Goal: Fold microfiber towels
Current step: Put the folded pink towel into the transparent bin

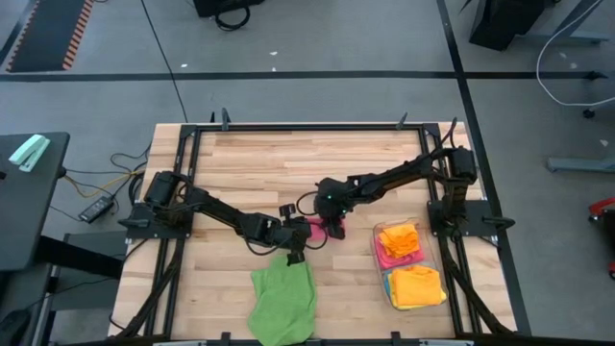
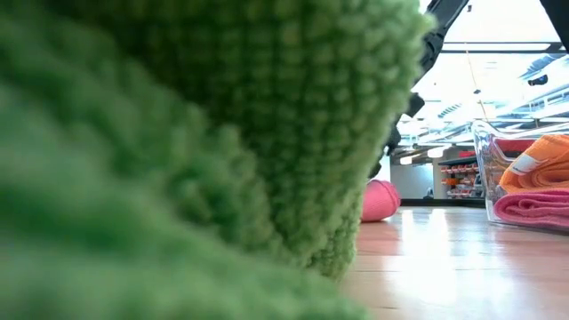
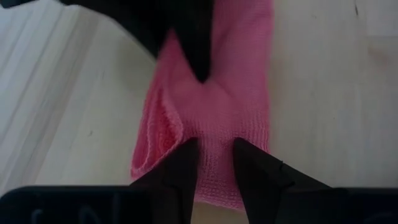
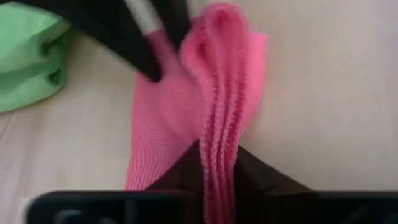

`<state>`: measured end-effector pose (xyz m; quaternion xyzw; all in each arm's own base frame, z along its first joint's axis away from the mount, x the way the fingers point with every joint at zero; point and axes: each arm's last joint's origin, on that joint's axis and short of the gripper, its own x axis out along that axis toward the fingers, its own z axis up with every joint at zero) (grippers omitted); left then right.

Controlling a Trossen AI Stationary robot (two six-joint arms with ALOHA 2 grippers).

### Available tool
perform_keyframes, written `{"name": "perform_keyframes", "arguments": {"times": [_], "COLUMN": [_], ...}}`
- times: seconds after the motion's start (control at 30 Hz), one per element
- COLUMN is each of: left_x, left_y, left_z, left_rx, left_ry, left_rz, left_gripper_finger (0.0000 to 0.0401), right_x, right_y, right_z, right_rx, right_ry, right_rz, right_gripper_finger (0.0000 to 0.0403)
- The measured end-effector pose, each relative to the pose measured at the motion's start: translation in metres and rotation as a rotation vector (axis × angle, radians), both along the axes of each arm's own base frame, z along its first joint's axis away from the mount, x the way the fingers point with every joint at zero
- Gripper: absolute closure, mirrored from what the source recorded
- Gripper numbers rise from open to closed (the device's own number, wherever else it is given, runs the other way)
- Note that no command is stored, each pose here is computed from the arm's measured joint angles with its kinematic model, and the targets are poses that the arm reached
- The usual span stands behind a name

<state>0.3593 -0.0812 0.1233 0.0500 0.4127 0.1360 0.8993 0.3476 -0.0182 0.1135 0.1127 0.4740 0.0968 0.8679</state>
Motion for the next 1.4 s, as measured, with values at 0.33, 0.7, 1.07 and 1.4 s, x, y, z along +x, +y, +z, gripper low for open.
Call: {"name": "perform_keyframes", "arguments": {"times": [0.33, 0.7, 1.07, 1.4], "left_x": [0.0, -0.013, -0.012, -0.011], "left_y": [-0.002, -0.018, -0.014, -0.01], "left_z": [0.0, 0.039, 0.041, 0.041], "left_rx": [0.022, 0.05, 0.081, 0.096], "left_ry": [0.001, -0.047, -0.038, -0.031], "left_rz": [-0.024, -0.128, -0.147, -0.153], "left_gripper_finger": [0.0295, 0.0308, 0.0328, 0.0331], "right_x": [-0.006, -0.037, -0.08, -0.128], "right_y": [-0.009, -0.028, -0.032, 0.007], "right_z": [0.011, 0.059, 0.123, 0.163], "right_rx": [-0.002, -0.036, 0.063, 0.223], "right_ry": [-0.016, 0.004, -0.067, -0.064], "right_rz": [0.044, 0.05, 0.007, 0.187], "right_gripper_finger": [0.039, 0.039, 0.039, 0.0386]}}
